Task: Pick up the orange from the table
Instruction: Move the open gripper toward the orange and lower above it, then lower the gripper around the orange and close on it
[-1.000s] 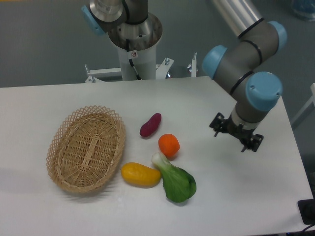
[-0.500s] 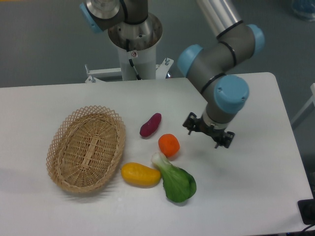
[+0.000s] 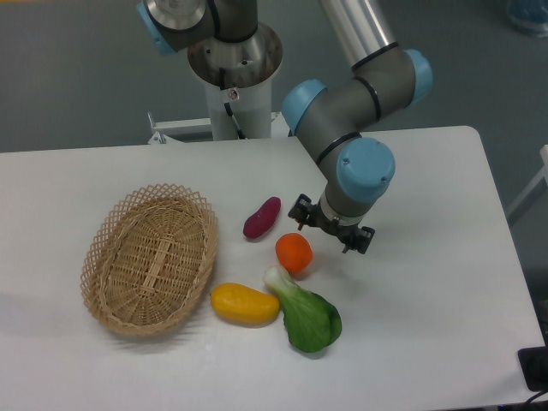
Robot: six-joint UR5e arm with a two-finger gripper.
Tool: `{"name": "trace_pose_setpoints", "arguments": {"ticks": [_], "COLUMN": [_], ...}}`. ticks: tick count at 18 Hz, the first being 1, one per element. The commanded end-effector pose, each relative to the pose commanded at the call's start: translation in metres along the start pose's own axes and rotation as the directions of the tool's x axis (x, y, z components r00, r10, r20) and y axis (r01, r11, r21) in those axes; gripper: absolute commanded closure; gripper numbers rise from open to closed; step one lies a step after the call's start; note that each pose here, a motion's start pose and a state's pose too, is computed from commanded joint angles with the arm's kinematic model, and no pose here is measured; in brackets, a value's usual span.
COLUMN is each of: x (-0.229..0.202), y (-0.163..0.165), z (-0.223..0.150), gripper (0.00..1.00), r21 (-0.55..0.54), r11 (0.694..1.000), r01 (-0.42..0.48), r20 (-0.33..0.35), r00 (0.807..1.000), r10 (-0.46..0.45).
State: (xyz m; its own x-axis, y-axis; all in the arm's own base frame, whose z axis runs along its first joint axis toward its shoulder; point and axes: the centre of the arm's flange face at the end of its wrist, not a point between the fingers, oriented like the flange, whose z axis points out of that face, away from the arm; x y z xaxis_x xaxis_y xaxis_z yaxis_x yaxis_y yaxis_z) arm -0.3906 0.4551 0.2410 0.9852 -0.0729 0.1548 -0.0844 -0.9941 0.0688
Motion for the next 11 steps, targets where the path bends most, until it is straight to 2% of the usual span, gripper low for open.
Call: {"name": "trace_pose_setpoints", "arguments": {"ticks": [4, 8, 11], "x": [0.014, 0.016, 0.016], "y": [-0.016, -0.027, -0.03], "z": [0.012, 0.024, 0.029], "gripper": [0.0, 0.0, 0.0], "r21": [-0.015, 0.003, 0.01], "r11": [1.0, 1.0, 1.0], "r01": [-0.001, -0.014, 0.026], "r20": [-0.011, 0.029, 0.044], "r00": [1.0, 0.999, 0.999], "r10": [0.001, 0.014, -0.026]}}
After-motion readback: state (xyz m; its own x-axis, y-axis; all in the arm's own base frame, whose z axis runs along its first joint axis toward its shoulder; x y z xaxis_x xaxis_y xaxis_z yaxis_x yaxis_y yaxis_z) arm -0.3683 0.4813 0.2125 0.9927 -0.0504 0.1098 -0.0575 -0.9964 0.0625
